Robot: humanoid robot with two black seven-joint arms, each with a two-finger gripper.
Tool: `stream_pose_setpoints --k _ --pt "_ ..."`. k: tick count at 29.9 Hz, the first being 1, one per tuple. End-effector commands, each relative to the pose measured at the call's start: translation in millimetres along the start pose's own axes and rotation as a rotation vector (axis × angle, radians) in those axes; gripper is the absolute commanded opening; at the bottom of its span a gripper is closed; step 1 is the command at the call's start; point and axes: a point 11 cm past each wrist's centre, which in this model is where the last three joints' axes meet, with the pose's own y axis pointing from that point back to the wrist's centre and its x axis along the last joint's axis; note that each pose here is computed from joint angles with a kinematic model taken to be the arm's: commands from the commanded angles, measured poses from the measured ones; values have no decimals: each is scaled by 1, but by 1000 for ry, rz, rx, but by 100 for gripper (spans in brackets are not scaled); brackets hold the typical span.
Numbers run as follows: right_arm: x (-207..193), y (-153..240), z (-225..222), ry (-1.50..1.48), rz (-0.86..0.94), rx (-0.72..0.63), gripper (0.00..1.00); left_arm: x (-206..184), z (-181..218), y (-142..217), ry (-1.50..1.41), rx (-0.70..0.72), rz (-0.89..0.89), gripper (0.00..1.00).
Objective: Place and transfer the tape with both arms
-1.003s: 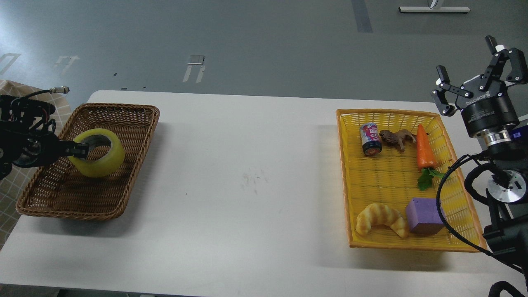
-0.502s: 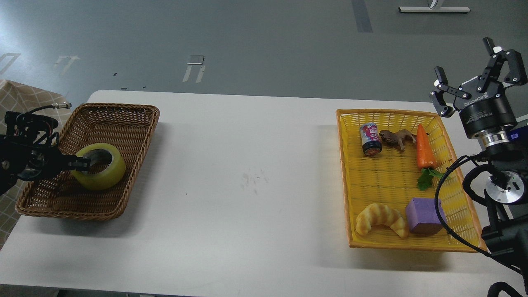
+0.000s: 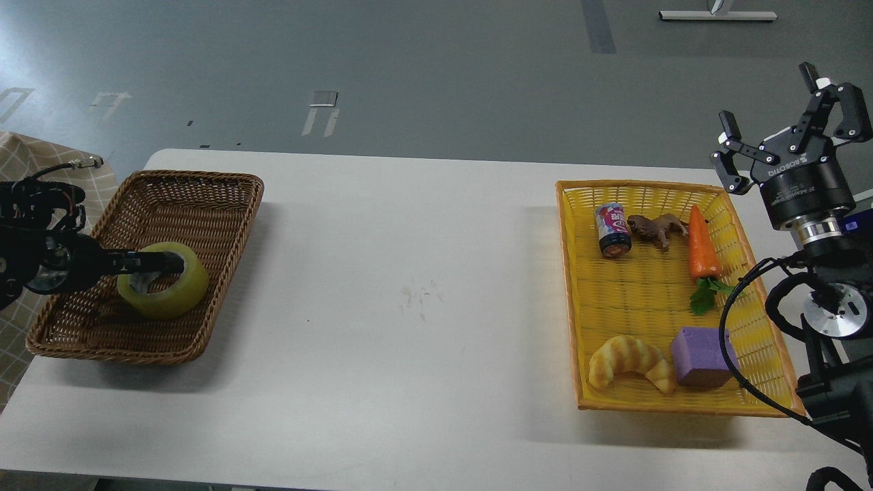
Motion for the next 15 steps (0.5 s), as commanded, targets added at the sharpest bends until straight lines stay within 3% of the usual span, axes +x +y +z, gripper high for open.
stream_pose_setpoints --k 1,8,15 --pt "0 0 0 -1 0 0 100 36 11 13 27 -51 82 87" --pt "-2 -2 -2 0 -5 6 100 145 67 71 231 -378 355 88" --pt "-6 -10 -11 7 -22 25 100 178 128 85 620 -792 388 91"
